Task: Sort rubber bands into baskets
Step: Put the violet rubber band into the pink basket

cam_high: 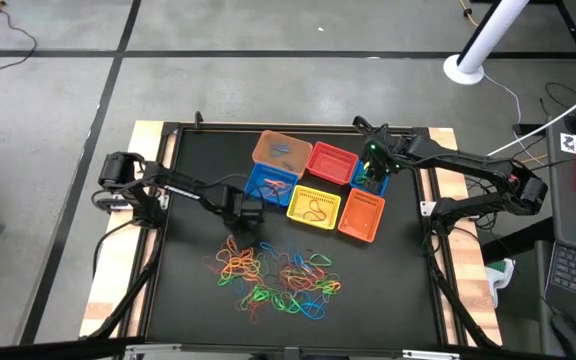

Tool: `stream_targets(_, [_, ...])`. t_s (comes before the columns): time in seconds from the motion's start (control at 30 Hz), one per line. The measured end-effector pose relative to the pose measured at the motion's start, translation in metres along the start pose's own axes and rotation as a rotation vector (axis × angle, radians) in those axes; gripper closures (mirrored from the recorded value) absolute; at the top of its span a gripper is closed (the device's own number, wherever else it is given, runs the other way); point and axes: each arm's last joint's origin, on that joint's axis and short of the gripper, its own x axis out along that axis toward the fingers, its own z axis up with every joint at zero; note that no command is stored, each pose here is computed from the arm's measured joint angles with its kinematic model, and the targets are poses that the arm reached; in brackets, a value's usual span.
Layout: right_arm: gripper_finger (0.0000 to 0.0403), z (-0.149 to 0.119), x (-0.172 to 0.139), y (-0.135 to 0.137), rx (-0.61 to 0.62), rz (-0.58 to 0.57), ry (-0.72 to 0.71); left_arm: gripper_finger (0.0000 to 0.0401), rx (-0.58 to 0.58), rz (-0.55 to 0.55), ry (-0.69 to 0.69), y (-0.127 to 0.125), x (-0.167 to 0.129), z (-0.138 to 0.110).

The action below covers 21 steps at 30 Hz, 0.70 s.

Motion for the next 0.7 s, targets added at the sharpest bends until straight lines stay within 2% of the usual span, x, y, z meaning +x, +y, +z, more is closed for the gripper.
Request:
stream_targets(0.13, [0.0244,0.000,0.000,0.000,0.000,0.009,-0.001,0.0393,0.007,-0.021,-0.019,-0.003,0.001,0.001])
stream_targets(0.3, [0.0244,0.000,0.000,0.000,0.000,0.010,-0.002,0.0394,-0.007,-0.035,-0.031,-0.004,0.001,0.002])
stream_targets(0.47, [0.0244,0.000,0.000,0.002,0.000,0.060,-0.010,0.0398,0.015,-0.051,-0.051,-0.009,-0.005,0.009])
stream_targets(0.7, [0.0244,0.002,0.000,0.004,0.001,0.143,-0.031,0.0400,0.087,-0.201,-0.237,-0.027,-0.018,0.033])
